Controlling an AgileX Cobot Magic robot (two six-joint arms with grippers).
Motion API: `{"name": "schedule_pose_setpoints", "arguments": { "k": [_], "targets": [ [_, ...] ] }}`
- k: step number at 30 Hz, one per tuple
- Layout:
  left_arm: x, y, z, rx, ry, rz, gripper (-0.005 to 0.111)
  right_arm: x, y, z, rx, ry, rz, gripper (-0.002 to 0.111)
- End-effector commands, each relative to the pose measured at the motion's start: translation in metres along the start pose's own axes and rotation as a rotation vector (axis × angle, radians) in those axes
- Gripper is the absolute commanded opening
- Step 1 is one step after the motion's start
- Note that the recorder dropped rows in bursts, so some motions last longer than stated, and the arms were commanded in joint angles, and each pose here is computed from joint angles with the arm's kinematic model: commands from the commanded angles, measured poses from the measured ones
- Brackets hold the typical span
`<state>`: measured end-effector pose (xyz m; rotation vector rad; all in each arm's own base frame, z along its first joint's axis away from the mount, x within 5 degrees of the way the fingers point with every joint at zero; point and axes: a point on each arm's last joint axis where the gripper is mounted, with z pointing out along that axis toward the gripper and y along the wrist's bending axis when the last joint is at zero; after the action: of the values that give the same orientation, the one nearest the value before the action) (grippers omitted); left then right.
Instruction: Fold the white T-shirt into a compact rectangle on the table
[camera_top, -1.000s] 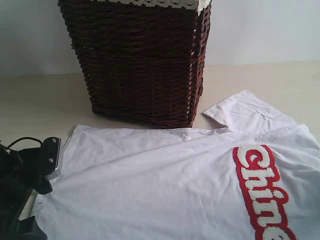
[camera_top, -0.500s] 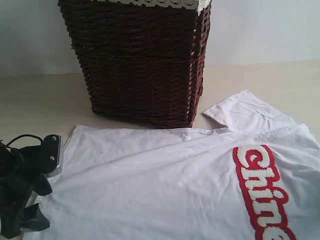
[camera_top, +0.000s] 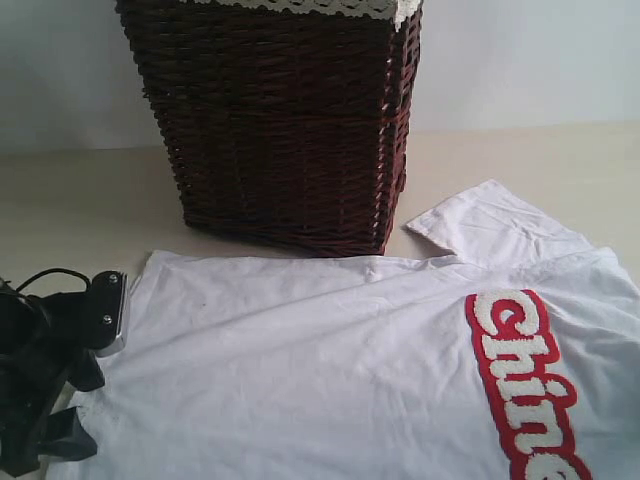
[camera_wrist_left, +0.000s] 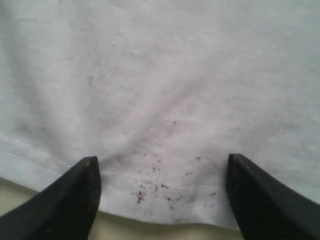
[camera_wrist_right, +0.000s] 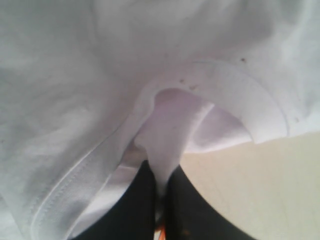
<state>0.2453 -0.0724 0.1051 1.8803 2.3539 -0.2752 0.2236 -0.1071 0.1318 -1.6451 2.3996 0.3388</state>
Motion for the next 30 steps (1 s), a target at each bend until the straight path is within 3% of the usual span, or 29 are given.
{"name": "schedule_pose_setpoints", "arguments": {
  "k": [1,8,11,12,17,22,25,28,30],
  "targets": [
    [0.019,-0.011,0.026,0.136,0.139,-0.001,0.059,-0.001,0.001,-0.002,0.003,-0.008,0.006,0.000],
    [0.025,-0.011,0.032,0.150,0.190,-0.015,0.029,-0.001,0.001,-0.002,0.003,-0.008,0.006,0.000],
    [0.025,-0.010,0.034,0.140,0.188,-0.038,0.012,-0.001,0.001,-0.002,0.003,-0.008,0.006,0.000],
    [0.024,-0.009,0.033,0.123,0.185,-0.050,0.000,-0.001,0.001,-0.002,0.003,-0.009,0.026,0.000],
    [0.024,-0.009,0.029,0.112,0.189,-0.045,0.000,-0.004,0.003,-0.010,0.039,-0.003,0.038,0.000],
    [0.013,-0.002,-0.014,-0.100,0.116,0.015,0.000,-0.023,0.013,-0.053,0.227,-0.015,0.016,0.000],
    [0.009,-0.005,-0.038,-0.188,0.076,0.028,0.000,-0.035,0.023,-0.066,0.242,-0.089,0.047,0.000],
    [0.000,-0.016,-0.091,-0.309,0.004,0.020,0.000,-0.057,0.050,-0.094,0.258,-0.180,0.059,0.000],
    [-0.005,-0.028,-0.131,-0.335,-0.044,-0.087,0.000,-0.072,0.079,-0.114,0.275,-0.213,0.035,0.000]
  ]
}}
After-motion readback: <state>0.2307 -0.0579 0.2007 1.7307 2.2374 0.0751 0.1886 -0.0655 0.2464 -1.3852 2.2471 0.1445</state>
